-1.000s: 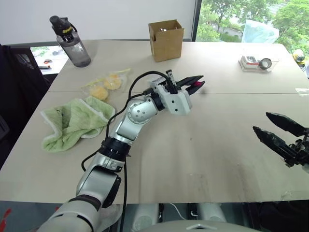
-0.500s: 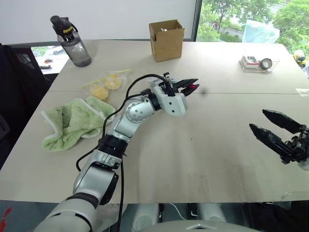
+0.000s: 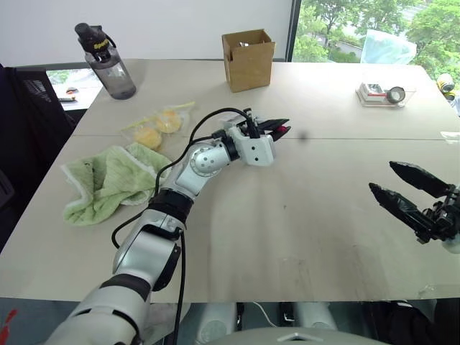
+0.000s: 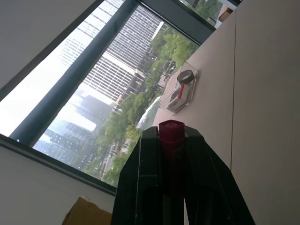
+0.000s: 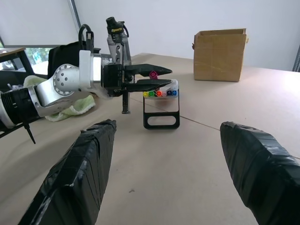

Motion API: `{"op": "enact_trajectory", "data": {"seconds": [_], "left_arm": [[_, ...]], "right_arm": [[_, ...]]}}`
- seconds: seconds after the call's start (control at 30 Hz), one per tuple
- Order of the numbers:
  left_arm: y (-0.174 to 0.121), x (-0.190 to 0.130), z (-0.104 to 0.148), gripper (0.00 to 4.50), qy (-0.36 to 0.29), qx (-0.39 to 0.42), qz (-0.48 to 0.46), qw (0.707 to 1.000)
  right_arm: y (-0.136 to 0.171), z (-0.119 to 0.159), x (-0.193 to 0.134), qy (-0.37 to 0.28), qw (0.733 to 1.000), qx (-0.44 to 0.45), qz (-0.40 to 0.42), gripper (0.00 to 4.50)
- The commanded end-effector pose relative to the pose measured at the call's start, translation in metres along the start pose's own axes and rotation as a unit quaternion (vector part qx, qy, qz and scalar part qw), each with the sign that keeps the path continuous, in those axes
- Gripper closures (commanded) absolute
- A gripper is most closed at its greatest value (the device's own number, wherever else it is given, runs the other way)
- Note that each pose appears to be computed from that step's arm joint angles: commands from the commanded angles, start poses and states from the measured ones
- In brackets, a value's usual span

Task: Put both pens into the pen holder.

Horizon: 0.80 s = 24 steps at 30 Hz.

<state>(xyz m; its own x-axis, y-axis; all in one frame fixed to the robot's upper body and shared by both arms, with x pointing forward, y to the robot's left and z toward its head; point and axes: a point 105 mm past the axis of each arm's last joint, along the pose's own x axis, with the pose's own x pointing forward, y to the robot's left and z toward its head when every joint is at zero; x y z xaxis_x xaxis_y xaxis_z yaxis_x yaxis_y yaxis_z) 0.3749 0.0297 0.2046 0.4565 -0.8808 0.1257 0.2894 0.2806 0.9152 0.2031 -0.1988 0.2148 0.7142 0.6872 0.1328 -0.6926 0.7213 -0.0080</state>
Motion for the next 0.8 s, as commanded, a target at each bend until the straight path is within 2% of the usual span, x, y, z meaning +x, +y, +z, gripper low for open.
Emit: {"op": "enact_trajectory", "data": {"seconds": [0.03,0.07,0.2,0.23,0.4,0.47,0.57,0.63,0.7,0.8], "left_arm": [[0.016,0.002,0.005,2.57,-0.015,0.009,0.026,1.000],[0.017,0.001,0.003,2.00,-0.011,0.010,0.028,1.000],[0.021,-0.001,-0.003,0.35,0.004,0.015,0.041,0.999],[0.021,-0.001,-0.003,0.07,0.005,0.015,0.041,0.999],[0.022,-0.002,0.008,0.07,-0.021,0.004,0.038,0.999],[0.021,-0.006,0.019,0.07,-0.049,-0.033,0.040,0.997],[0.013,-0.021,0.030,0.07,-0.083,-0.202,0.042,0.975],[-0.004,-0.041,0.031,0.07,-0.086,-0.342,0.021,0.935],[-0.030,-0.065,0.026,0.07,-0.042,-0.457,-0.014,0.889],[-0.059,-0.101,0.025,0.07,0.036,-0.489,-0.048,0.870]], "right_arm": [[0.008,0.009,0.002,-0.014,1.000,-0.010,0.015,0.62],[0.009,0.009,0.002,-0.014,1.000,-0.008,0.017,0.62],[0.011,0.008,0.002,-0.012,1.000,-0.006,0.021,0.62],[0.010,0.008,0.002,-0.011,1.000,-0.006,0.020,0.62],[0.005,-0.001,0.001,0.002,1.000,-0.007,0.007,0.62],[0.002,-0.009,-0.003,0.017,1.000,-0.006,-0.004,0.62],[-0.002,-0.028,-0.013,0.059,0.998,-0.017,-0.020,0.62],[-0.005,-0.039,-0.020,0.077,0.996,-0.018,-0.029,0.62],[-0.004,-0.051,-0.028,0.095,0.995,-0.009,-0.027,0.62],[-0.006,-0.067,-0.039,0.111,0.993,0.000,-0.038,0.62]]}}
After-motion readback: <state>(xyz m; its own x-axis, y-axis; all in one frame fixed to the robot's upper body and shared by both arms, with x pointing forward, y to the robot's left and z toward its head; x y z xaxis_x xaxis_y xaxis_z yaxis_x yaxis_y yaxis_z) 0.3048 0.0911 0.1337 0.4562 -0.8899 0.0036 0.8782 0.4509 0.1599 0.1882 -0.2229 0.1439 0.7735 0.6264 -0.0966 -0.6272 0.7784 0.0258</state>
